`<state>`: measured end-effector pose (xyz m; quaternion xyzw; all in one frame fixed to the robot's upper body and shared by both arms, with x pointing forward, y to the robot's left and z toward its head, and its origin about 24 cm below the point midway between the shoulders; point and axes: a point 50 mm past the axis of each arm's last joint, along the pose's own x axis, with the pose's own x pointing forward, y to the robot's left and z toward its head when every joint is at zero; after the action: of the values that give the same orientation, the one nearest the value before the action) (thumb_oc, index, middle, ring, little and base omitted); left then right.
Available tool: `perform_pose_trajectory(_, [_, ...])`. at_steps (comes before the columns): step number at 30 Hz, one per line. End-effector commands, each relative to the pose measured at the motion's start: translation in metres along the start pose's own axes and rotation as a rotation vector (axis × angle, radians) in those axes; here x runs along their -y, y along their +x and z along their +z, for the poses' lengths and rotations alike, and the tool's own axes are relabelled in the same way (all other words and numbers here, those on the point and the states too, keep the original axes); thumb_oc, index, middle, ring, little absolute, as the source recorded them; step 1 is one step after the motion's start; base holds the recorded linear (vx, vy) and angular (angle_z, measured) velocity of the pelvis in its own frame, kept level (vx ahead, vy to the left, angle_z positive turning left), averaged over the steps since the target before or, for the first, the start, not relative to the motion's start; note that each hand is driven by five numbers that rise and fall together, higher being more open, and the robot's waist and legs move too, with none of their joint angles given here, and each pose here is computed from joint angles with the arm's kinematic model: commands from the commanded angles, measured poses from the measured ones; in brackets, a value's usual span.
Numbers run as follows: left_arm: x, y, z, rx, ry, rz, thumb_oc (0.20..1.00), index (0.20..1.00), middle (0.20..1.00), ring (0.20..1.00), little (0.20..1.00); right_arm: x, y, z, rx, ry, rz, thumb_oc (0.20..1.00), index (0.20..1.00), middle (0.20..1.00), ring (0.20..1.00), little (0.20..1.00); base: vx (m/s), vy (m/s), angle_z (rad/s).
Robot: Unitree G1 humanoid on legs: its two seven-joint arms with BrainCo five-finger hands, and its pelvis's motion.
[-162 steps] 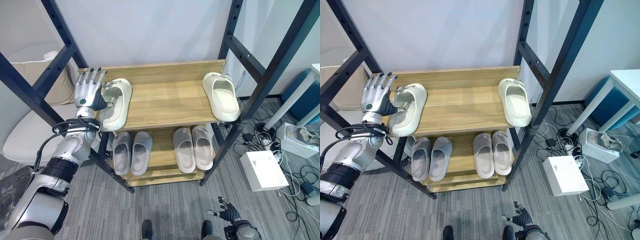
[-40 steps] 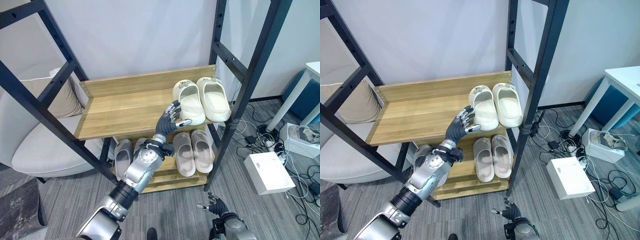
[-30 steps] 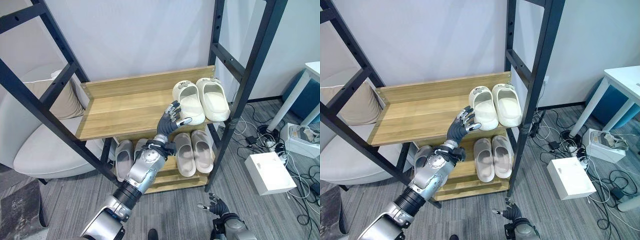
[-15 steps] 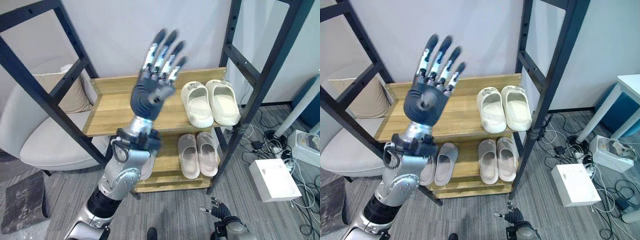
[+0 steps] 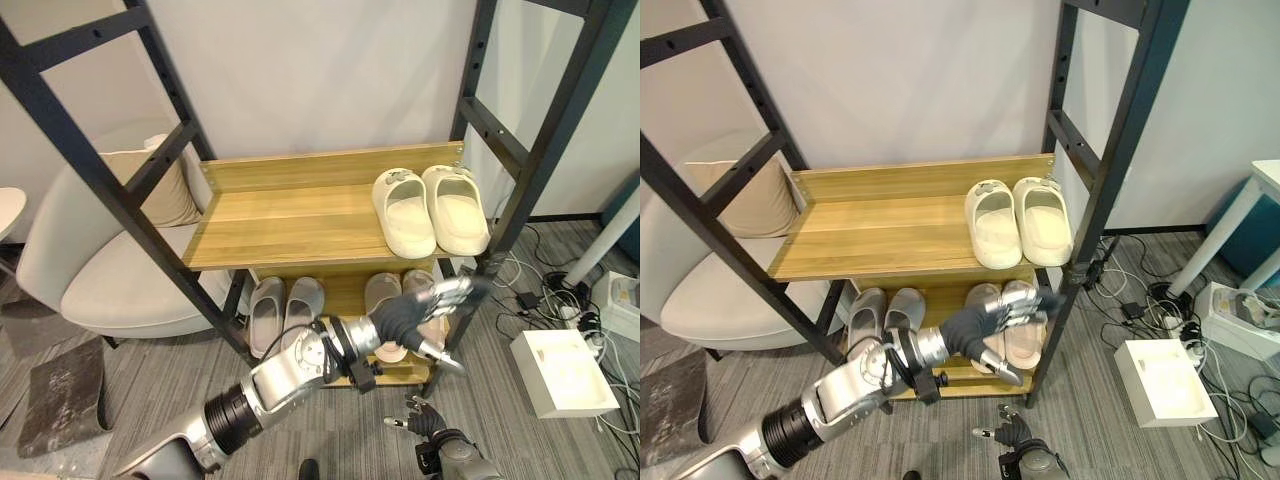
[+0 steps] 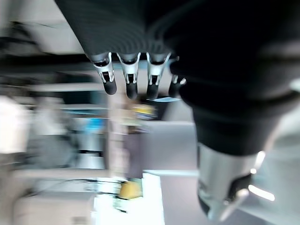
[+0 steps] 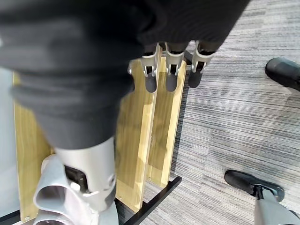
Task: Arrange the slippers neatly on the shoe rack.
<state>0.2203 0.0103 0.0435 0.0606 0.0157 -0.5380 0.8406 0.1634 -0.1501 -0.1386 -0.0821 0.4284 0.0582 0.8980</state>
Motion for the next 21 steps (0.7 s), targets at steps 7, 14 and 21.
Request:
perform_pose_trajectory(7, [-0.029,-0.056,-0.119,-0.447,-0.158,0.538,1.0,1.0,1.0,1.0,1.0,-0.019,0.001,0.043,0.178,0.013,0.044,1.0,1.0,1.0,1.0,1.0,0.0,-0.001,0.02])
perform_pose_trajectory(14, [-0.048,-0.124,-0.143,-0.383,-0.545,1.082,1.0,1.0,1.0,1.0,1.0,-0.006,-0.004,0.059,0.266,0.063,-0.015,1.0,1.0,1.0,1.0,1.0,0.0,-0.019,0.1])
perform_pose_trajectory(21, [-0.031,-0.167,-0.17,-0.54,-0.57,1.177,1.0,1.0,1.0,1.0,1.0,0.064,-0.011,0.014,0.127,0.075,-0.192,1.0,1.0,1.0,1.0,1.0,0.0,-0.009,0.01])
